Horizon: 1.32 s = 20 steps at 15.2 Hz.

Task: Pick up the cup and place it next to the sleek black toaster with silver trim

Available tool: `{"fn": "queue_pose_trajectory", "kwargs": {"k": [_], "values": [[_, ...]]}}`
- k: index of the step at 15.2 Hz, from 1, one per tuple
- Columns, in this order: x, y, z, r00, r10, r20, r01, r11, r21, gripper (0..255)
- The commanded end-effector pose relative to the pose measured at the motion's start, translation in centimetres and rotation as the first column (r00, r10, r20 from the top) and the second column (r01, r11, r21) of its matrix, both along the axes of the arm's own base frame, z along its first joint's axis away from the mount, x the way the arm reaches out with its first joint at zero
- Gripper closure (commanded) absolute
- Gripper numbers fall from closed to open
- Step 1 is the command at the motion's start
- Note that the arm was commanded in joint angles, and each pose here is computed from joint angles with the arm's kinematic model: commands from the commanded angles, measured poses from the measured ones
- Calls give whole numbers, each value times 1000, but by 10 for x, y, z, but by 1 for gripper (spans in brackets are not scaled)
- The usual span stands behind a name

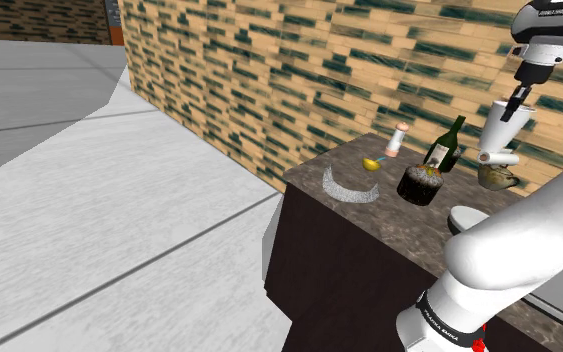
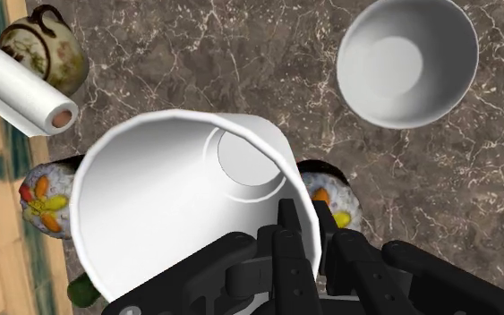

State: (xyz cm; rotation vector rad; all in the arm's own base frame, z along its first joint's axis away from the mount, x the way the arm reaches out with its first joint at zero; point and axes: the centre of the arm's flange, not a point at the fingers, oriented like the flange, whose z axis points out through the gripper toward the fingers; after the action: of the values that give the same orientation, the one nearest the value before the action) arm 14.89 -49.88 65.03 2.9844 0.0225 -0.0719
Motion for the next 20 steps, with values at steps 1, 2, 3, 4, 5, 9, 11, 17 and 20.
{"fn": "queue_pose_trajectory", "kwargs": {"k": [1, 2, 3, 4, 5, 9, 11, 17, 20], "values": [[-23, -14, 1, 1000, 1, 0, -1, 1000, -1, 255], [-35, -20, 1, 1000, 1, 0, -1, 1000, -1, 255], [-46, -27, 1, 1000, 1, 0, -1, 1000, -1, 255], [-57, -34, 1, 1000, 1, 0, -1, 1000, -1, 255], [-68, -41, 1, 1000, 1, 0, -1, 1000, -1, 255], [-114, -68, 1, 1000, 1, 0, -1, 1000, -1, 255], [-136, -82, 1, 1000, 1, 0, -1, 1000, -1, 255], [-158, -96, -20, 1000, 1, 0, -1, 1000, -1, 255], [-158, -96, -36, 1000, 1, 0, -1, 1000, -1, 255]]}}
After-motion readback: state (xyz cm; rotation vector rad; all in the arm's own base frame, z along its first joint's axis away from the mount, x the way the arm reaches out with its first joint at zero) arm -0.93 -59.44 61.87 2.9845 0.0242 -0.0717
